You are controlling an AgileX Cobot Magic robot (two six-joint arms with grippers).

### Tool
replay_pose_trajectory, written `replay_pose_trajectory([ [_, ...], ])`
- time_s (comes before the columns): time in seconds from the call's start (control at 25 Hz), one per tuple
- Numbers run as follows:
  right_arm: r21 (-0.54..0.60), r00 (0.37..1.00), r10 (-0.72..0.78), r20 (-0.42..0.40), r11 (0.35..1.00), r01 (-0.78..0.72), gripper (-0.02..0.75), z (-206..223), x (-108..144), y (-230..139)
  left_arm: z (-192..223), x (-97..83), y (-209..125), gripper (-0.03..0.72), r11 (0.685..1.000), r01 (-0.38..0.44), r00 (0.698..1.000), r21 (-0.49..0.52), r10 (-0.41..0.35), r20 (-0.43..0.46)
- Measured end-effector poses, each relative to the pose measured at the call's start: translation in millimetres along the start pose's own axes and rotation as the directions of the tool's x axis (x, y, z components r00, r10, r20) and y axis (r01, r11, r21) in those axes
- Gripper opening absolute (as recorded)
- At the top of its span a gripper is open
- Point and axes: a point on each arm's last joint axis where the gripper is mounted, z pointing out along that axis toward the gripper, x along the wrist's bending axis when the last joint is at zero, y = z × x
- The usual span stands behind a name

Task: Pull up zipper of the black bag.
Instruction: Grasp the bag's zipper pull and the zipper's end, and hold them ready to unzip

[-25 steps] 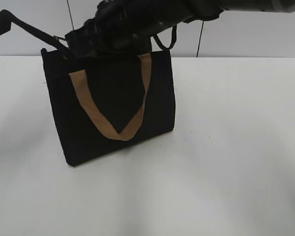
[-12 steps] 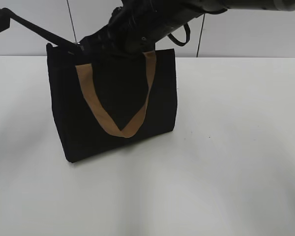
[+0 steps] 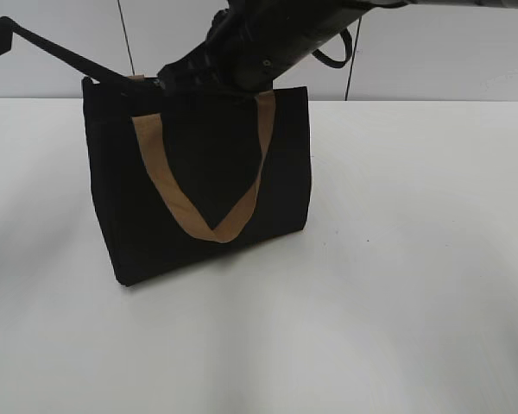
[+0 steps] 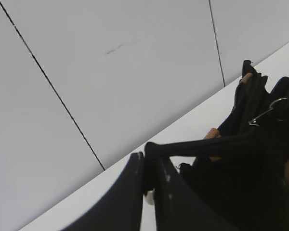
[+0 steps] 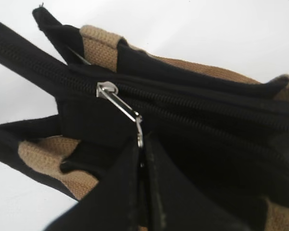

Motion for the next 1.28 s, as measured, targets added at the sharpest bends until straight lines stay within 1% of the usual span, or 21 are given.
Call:
replay_pose_trajectory([
  [0.12,-0.004,1.0,0.011,0.009,1.0,-0.011,-0.015,-6,-5,2,0,0.1,0,0.021,1.0,0.002,1.0,-0.001,-0.002,-0.001],
  [0.36,-0.005,0.996,0.081,0.036,0.997,-0.081,-0.015,-25,-30,6,0,-0.7,1,0.021,1.0,-0.002,1.0,-0.008,0.002,0.007],
  [0.64,0.03,0.99,0.131,0.052,0.991,-0.133,-0.015,-34,-50,2,0,-1.3,2,0.02,1.0,-0.001,1.0,-0.015,0.001,0.012],
  [0.96,0.036,0.988,0.145,0.052,0.988,-0.147,-0.015,-35,-52,2,0,-1.3,2,0.02,1.0,0.0,1.0,-0.016,0.0,0.012],
  [1.28,0.011,0.982,0.179,0.052,0.984,-0.18,-0.015,-43,-54,5,0,-1.4,2,0.02,1.0,-0.001,1.0,-0.018,0.001,0.013],
])
